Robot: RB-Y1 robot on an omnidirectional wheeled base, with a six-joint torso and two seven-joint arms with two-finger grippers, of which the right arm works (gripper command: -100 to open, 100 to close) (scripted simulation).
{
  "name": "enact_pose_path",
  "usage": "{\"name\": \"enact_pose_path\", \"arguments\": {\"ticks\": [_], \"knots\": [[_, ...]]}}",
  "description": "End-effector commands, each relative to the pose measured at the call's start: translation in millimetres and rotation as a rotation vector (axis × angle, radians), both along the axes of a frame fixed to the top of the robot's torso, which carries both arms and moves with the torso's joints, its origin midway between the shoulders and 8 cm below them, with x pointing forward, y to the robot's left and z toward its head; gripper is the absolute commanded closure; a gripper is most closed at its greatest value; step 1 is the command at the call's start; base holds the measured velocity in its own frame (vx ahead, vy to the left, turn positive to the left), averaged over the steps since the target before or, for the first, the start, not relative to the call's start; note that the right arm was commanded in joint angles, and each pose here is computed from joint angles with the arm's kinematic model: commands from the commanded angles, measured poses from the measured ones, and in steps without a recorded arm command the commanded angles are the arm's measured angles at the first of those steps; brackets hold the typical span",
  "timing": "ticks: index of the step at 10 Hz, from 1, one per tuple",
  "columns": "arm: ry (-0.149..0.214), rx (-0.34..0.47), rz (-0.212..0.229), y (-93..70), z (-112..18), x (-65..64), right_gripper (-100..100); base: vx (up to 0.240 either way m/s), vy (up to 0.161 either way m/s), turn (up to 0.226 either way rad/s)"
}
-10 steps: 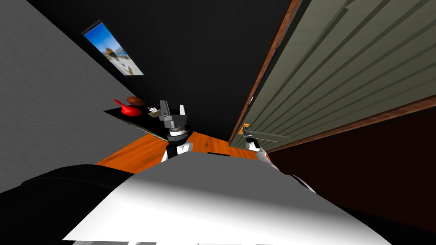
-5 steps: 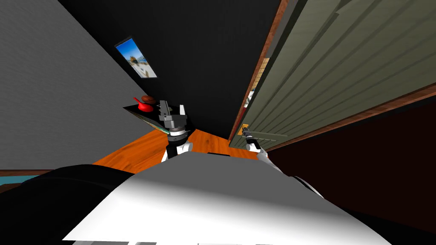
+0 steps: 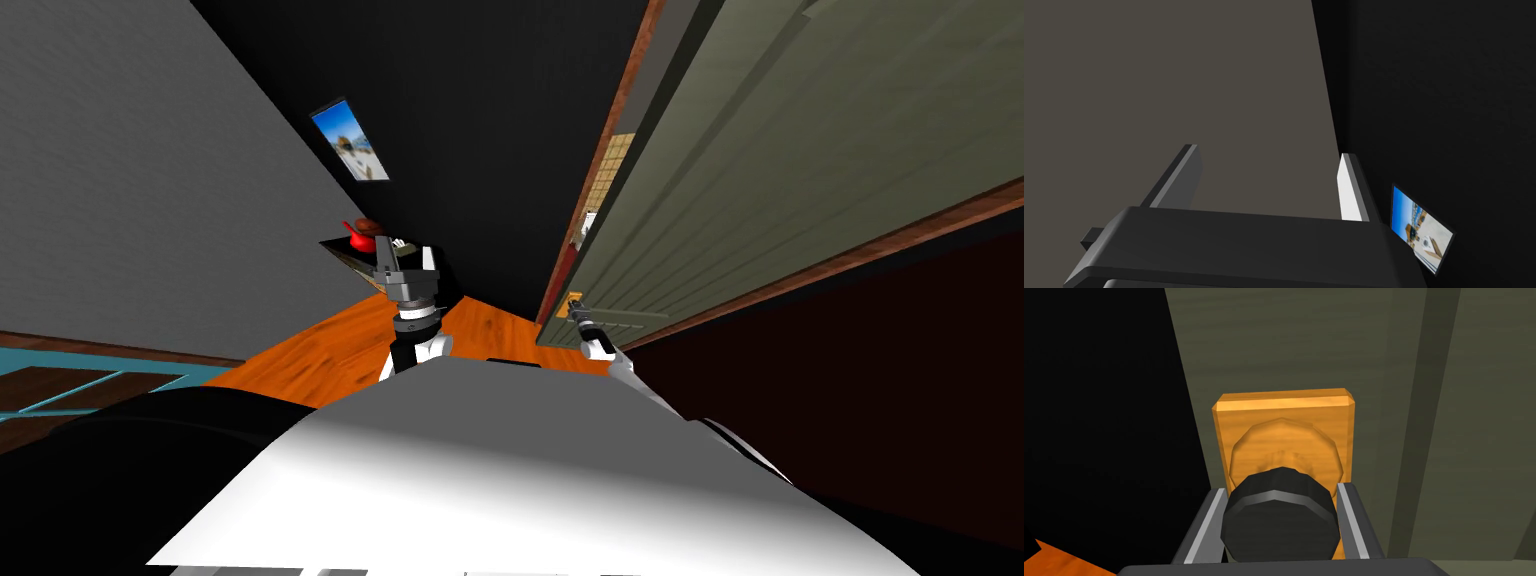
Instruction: Pull the door open
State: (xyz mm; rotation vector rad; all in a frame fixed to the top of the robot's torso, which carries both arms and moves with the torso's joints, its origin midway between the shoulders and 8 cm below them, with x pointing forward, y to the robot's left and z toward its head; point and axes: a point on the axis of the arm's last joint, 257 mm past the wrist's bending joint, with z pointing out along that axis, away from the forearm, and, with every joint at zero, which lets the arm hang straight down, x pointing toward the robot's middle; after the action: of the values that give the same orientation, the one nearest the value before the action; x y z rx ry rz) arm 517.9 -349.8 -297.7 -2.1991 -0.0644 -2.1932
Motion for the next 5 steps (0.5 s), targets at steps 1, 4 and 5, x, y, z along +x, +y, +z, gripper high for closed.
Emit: {"name": "enact_pose_path", "arguments": {"ticks": [1, 4, 5], "knots": [[-0.003, 0.003, 0.027, 3.7, 1.2, -3.6, 100, -0.275, -0.109, 0.108], [0.004, 0.002, 0.062, 9.0, -2.2, -12.2, 100, -0.174, -0.082, 0.092], [0.003, 0.002, 0.068, 9.5, -1.8, -13.6, 100, -0.228, -0.116, 0.117]]}}
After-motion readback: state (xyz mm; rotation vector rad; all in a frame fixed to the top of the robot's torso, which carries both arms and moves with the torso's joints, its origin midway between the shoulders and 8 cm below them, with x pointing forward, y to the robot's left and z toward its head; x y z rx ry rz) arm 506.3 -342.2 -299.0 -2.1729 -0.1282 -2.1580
